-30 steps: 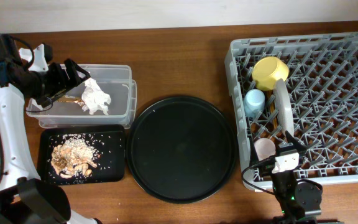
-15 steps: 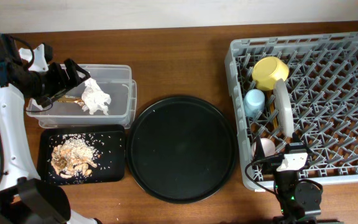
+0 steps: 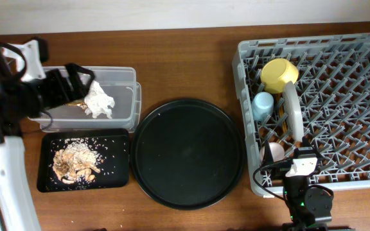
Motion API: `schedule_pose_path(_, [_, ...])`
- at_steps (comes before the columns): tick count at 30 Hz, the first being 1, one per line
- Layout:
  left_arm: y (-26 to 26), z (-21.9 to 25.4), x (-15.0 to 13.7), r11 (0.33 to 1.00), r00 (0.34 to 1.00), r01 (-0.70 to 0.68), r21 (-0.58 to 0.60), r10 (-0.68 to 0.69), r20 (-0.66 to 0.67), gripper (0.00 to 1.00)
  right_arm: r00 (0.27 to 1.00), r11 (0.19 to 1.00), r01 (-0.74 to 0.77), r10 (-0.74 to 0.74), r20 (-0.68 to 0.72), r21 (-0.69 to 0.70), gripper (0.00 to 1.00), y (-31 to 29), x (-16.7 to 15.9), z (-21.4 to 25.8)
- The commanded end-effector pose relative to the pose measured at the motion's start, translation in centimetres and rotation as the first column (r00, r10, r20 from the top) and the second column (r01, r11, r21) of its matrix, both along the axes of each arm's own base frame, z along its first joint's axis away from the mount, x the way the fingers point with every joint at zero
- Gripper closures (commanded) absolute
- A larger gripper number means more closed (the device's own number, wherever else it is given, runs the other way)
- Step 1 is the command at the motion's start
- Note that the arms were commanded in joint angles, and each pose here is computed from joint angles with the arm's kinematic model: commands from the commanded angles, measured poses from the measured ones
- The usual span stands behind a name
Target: Sort waste into correct bins and load items into the dishwasher rack
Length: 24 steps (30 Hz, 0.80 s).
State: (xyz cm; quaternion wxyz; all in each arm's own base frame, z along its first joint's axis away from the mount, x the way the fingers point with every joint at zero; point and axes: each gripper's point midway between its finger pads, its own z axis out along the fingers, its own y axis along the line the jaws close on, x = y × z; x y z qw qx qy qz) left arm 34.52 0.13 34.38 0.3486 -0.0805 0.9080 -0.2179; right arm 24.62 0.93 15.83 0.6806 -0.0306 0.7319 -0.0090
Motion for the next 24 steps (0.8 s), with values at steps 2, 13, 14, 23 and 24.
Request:
schedule_pose_path(2, [-5.5,5.2,-4.7,0.989,0.975,0.141,0.038,-0.145,0.169,0.01,1.000,1.000,0.021,-0.021,-0.005,-0.004,0.02,-0.3,0.0,-0.3])
schedule_pose_path(13, [-8.0,-2.6,-7.8,0.975,0.825,0.158,0.155,-0.217,0.522,0.00,1.000,1.000,0.021,-0.021,-0.005,-0.004,0.01,-0.3,0.0,-0.3])
schedule_pose_path(14, [-8.0,-3.9,-7.2,0.976,0.749,0.136,0.173,-0.216,0.627,0.01,1.000,1.000,0.021,-0.021,-0.005,-0.004,0.01,-0.3,0.0,-0.3])
schedule_pose_path(23, [-5.4,-13.0,-8.4,0.981,0.590,-0.070,0.183,-0.107,0.800,0.01,1.000,1.000,0.021,-0.021,-0.005,-0.004,0.02,-0.3,0.0,-0.3])
schedule_pose_path(24, [-4.9,-13.9,-8.4,0.978,0.610,-0.095,0.183,-0.088,0.787,0.01,1.000,1.000,0.021,-0.021,-0.005,-0.004,0.02,-0.3,0.0,-0.3])
